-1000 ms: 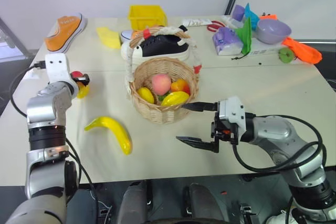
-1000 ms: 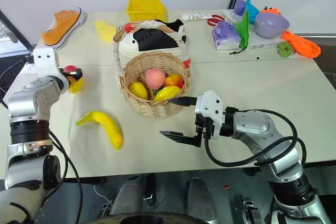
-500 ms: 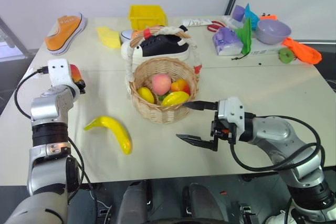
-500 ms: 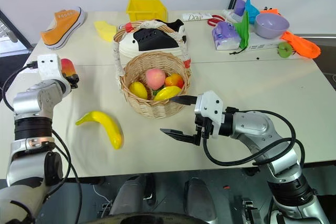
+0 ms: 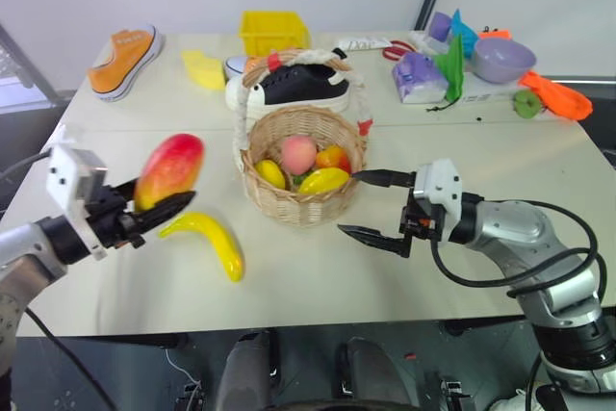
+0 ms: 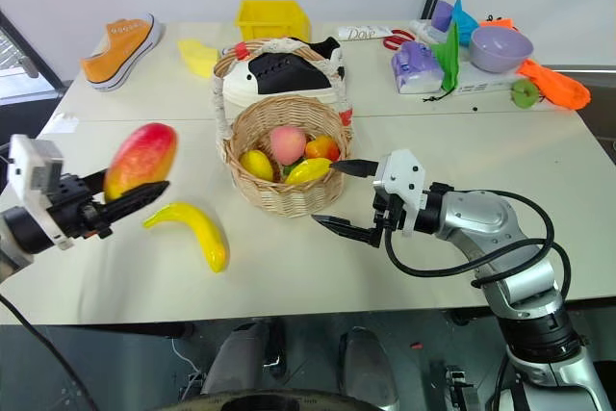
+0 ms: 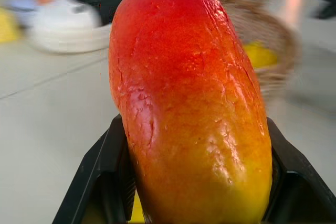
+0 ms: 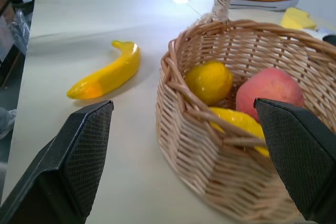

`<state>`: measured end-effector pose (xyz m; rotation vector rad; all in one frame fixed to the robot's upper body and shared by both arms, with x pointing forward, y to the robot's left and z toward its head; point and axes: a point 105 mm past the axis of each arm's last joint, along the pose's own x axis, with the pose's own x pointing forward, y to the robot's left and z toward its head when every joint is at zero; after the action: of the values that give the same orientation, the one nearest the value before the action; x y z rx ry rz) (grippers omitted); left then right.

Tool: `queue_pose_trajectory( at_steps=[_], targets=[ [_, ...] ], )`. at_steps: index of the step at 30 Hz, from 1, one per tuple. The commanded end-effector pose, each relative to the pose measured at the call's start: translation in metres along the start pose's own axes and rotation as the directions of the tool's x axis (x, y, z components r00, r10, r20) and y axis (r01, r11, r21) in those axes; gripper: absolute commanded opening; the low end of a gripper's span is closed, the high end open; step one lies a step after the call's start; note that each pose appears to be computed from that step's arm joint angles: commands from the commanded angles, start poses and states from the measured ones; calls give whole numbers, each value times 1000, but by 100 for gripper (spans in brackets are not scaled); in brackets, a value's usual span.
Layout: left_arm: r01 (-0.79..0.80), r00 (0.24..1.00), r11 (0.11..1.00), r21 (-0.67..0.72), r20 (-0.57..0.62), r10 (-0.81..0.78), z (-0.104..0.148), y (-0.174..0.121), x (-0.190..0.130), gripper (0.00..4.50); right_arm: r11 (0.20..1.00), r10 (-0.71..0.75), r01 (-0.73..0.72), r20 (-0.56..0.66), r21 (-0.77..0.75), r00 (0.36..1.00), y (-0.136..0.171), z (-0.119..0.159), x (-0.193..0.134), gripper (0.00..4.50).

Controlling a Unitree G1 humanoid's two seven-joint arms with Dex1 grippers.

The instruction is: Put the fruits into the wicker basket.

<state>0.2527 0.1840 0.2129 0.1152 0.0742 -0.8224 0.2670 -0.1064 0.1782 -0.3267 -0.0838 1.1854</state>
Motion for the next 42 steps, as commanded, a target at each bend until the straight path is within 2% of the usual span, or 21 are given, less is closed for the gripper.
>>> queue_pose_trajectory(
  at_steps=[1,3,6,9,11,14,19,23,26,28,32,35,38,42],
  targets=[
    [94,996,995,40,-9,-94,10,-22,38,217,999,-8,9,25,-48,1000,-4,10,-2,450],
    [126,991,985,120,-57,-120,12,-30,68,217,999,-14,15,29,-51,999,-4,12,-1,450],
    [101,992,976,196,-89,-85,14,-26,103,217,998,-29,31,40,-55,999,-4,15,0,450],
    [100,991,971,216,-108,-78,13,-23,124,217,997,-46,48,42,-56,998,-4,16,-1,450],
    [101,991,973,210,-103,-81,14,-21,129,320,997,-56,58,37,-53,998,-2,15,-2,450],
    [125,991,970,211,-68,-113,21,-24,126,446,996,-71,73,28,-49,997,-1,14,-5,450],
    [138,990,979,152,9,-141,30,-20,90,446,995,-83,84,23,-45,996,0,13,-7,450],
    [80,996,989,122,-57,-74,12,-14,51,446,996,-75,76,21,-41,997,-1,11,-7,450],
    [-12,998,999,32,-69,15,2,-11,24,446,998,-58,58,19,-36,998,-3,9,-6,450],
    [-116,988,993,33,-96,119,-5,-10,12,446,999,-24,25,25,-30,999,-2,9,-1,450],
    [-377,899,924,62,-216,382,-26,5,-11,446,999,27,-26,35,-29,999,-4,10,5,450],
    [-459,844,888,3,-312,437,-42,4,-16,446,998,61,-60,41,-30,997,-5,10,9,450],
    [-458,841,888,-30,-338,422,-44,-3,-9,446,996,81,-80,49,-29,995,-5,10,13,450],
    [-507,798,862,-30,-394,455,-60,-8,6,446,994,110,-108,63,-28,992,-3,10,19,450]
  ],
)
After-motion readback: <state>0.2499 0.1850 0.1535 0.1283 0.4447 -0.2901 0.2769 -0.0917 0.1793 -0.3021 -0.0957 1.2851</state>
